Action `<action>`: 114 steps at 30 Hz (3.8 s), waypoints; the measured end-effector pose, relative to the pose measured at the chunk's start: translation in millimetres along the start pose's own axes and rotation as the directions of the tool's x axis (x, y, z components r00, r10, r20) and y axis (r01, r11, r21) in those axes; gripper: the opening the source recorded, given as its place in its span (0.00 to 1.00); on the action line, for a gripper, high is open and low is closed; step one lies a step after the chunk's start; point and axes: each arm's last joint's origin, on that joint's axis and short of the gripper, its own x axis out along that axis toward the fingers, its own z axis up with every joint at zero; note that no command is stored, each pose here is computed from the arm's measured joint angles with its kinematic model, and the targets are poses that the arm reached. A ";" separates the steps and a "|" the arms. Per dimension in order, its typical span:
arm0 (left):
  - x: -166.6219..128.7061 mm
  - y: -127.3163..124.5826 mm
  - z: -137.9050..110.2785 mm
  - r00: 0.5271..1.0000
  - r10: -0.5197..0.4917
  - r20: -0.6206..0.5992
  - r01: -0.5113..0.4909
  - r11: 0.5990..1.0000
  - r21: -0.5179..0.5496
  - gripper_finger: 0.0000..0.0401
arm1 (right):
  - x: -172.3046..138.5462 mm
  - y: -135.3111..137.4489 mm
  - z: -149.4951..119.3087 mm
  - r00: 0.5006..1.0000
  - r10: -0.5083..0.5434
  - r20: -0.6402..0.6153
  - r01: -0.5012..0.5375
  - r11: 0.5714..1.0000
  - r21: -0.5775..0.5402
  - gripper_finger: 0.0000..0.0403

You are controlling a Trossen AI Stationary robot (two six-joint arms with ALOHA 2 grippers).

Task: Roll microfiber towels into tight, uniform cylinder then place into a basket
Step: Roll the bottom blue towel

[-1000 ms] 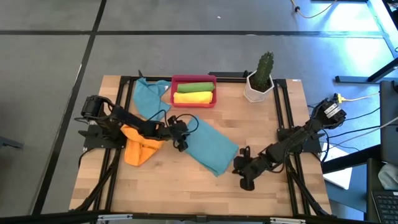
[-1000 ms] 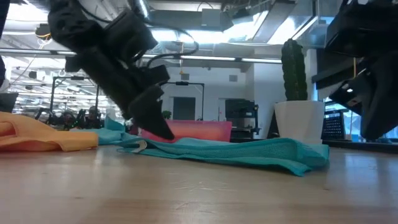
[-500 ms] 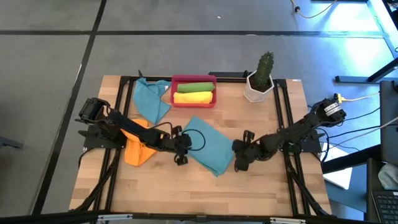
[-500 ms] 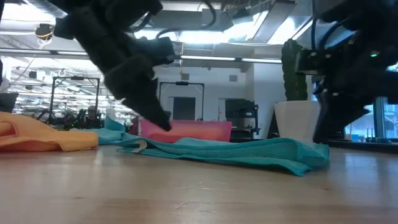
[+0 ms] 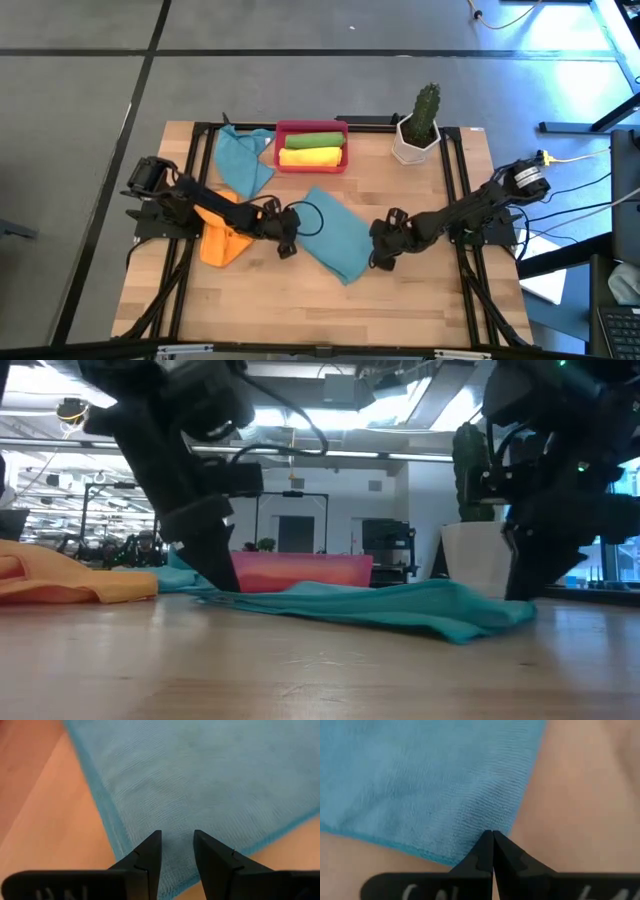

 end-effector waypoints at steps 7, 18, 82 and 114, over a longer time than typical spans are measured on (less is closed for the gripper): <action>7.6 17.9 7.4 0.999 0.029 -0.013 -0.029 1.000 0.009 0.26 | 2.6 31.6 -7.5 0.987 0.150 0.065 -0.150 0.989 -0.004 0.01; 9.2 18.5 36.3 0.976 -0.116 0.183 0.107 0.993 0.059 0.26 | -12.8 84.8 3.2 0.748 0.607 0.267 -0.577 0.794 -0.190 0.01; -36.3 -177.4 -41.5 0.986 -0.029 0.165 -0.149 0.294 0.944 0.59 | -35.7 78.2 12.8 0.723 0.604 0.335 -0.462 0.784 -0.414 0.35; -39.9 -185.2 -35.7 0.943 -0.011 0.332 -0.313 0.304 0.900 0.55 | -35.7 78.1 12.8 0.724 0.603 0.335 -0.462 0.784 -0.415 0.35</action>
